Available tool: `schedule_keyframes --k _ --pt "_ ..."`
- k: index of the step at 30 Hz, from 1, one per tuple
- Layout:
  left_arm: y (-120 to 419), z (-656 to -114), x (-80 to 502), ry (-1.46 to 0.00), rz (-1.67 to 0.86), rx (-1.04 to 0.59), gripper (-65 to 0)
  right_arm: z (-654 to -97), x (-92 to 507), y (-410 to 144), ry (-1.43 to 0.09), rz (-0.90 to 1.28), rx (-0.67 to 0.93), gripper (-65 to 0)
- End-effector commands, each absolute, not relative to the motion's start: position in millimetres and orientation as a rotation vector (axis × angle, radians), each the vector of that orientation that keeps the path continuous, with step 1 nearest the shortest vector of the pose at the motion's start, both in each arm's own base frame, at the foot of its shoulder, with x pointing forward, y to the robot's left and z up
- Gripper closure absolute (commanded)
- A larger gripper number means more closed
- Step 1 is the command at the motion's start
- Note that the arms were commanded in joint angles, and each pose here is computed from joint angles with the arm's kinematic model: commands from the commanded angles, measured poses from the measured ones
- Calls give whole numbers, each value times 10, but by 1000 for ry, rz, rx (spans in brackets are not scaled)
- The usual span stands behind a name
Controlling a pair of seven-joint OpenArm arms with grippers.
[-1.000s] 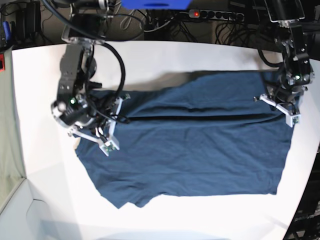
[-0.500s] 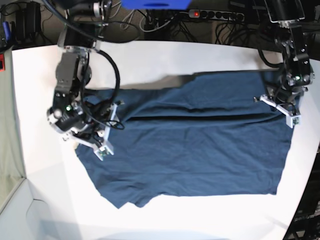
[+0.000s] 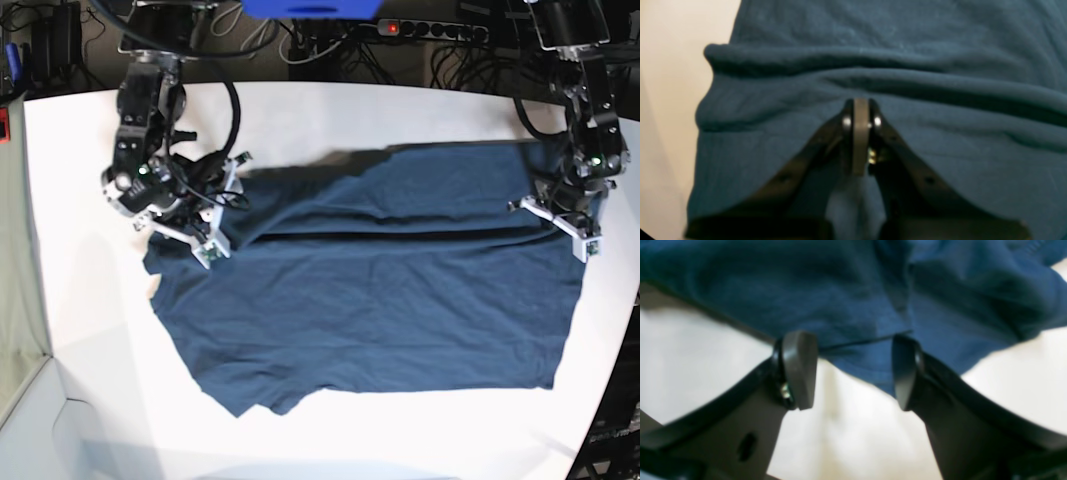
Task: Layout the t-shirt on the table in an organized manner, then fold the t-shirt properly
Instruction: 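Grasp the folded shirt layer with the right gripper and drag it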
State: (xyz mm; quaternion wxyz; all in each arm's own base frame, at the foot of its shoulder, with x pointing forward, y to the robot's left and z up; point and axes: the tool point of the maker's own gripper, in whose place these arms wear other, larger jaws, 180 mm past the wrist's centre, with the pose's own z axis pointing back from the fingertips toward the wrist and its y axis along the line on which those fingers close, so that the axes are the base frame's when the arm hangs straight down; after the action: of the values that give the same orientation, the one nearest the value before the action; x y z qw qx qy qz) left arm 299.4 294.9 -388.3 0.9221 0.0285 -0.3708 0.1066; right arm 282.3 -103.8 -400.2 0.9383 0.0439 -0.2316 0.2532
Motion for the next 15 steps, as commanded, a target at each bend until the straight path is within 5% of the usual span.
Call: schedule_keyframes --k 1,15 --pt "3001 -3761 3069 -802 216 71 -2 -3919 2920 -1002 -515 517 97 -365" --pt "2986 -3793 3039 -793 218 68 -2 -3905 2985 -826 -552 515 144 -336"
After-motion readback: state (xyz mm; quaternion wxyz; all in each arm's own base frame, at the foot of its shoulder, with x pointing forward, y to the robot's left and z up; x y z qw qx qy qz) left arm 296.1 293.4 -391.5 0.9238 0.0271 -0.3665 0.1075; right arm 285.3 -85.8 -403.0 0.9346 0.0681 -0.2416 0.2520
